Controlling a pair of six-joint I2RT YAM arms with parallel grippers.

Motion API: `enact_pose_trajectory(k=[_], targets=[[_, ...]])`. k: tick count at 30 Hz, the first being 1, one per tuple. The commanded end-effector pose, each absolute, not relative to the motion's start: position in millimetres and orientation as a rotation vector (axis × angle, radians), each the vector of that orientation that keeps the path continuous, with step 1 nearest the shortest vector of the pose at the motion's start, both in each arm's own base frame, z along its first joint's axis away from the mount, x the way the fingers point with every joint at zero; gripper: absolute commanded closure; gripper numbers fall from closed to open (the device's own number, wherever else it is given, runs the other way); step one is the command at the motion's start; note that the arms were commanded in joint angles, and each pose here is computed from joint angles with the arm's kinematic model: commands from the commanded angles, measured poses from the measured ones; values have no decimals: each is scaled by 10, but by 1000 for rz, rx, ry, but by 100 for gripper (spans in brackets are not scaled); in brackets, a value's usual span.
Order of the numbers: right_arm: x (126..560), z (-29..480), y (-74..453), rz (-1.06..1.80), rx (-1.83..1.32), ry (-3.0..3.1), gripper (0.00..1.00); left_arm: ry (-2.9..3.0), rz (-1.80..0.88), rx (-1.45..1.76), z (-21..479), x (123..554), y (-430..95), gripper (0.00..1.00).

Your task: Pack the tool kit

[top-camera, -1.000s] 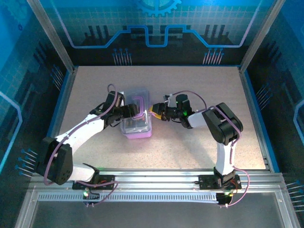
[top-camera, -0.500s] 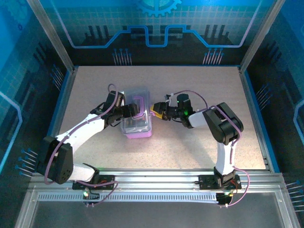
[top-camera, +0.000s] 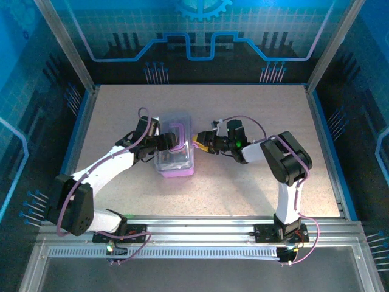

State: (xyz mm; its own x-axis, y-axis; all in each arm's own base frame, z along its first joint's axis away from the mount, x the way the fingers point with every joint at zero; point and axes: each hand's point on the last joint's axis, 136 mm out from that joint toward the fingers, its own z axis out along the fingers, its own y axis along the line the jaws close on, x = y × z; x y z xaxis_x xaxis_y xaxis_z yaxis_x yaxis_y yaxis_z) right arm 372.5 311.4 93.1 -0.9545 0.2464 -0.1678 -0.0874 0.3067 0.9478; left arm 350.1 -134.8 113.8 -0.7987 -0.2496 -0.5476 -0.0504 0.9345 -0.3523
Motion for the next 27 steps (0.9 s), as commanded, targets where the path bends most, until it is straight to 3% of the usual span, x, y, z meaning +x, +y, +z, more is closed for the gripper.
enact_pose_trajectory(k=[1,8,27], targets=[[3787,1114,3108,1683,112,2256,52,2921,-283,-293,172,2642,-1145,59],[3770,1059,3080,1676,126,2268,56,2922,-282,-289,174,2635,-1142,59],[3707,1038,3134,1522,-32,2393,56,2942,-296,-240,135,2653,-1254,59]])
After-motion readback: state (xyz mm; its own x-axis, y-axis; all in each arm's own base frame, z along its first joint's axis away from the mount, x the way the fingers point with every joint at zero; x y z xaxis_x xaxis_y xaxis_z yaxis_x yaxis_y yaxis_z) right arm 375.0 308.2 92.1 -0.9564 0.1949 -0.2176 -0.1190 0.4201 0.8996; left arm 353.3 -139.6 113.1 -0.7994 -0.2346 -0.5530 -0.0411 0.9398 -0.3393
